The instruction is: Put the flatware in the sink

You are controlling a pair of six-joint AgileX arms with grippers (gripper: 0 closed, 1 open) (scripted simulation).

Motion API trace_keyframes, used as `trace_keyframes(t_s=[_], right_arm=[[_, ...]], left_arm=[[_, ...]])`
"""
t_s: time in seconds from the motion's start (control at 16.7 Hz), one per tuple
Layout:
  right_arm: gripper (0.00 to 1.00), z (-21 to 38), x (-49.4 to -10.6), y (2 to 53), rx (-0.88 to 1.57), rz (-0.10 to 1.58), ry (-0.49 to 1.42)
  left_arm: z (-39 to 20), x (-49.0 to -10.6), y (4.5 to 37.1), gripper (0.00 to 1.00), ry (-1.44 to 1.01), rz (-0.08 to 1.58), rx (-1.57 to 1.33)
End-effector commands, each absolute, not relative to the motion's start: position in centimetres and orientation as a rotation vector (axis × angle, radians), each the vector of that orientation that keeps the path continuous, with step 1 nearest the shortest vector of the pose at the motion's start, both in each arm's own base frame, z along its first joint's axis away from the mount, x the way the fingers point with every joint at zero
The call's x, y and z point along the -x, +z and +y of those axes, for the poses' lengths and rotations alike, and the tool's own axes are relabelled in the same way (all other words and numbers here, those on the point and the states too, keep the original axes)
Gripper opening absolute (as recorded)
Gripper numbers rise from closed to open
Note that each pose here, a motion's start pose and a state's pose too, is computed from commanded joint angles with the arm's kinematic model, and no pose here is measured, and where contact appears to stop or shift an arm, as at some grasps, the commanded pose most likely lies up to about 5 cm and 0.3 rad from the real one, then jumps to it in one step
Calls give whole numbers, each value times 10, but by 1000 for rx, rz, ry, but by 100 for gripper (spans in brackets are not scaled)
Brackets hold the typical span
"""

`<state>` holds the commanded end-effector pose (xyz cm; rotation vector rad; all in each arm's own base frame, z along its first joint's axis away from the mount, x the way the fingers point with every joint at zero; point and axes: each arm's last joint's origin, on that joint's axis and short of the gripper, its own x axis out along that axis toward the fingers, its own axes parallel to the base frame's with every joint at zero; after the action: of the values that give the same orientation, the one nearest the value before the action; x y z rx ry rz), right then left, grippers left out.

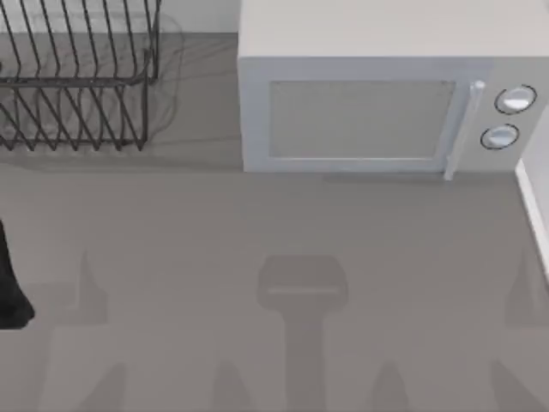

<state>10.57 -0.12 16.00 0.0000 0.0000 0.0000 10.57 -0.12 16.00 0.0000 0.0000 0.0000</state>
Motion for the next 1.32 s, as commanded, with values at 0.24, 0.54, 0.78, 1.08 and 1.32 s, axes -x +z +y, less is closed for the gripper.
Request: trace_keyframes(t_s=[0.24,0.54,0.78,1.08,1.32], right_arm=[[100,-3,-106,164,5,37,-20],[100,-17,-115,186,15,343,-127],[100,-38,-138,194,-31,772,-221],[100,-74,-167,196,-159,1239,-292],[100,-101,-183,194,-262,1468,-307]], left_arm=[[-1,-106,160,100,0,0,0],[-1,-106,160,100,0,0,0],[-1,-106,160,100,0,0,0],[-1,-106,160,100,0,0,0],[-1,-106,160,100,0,0,0]])
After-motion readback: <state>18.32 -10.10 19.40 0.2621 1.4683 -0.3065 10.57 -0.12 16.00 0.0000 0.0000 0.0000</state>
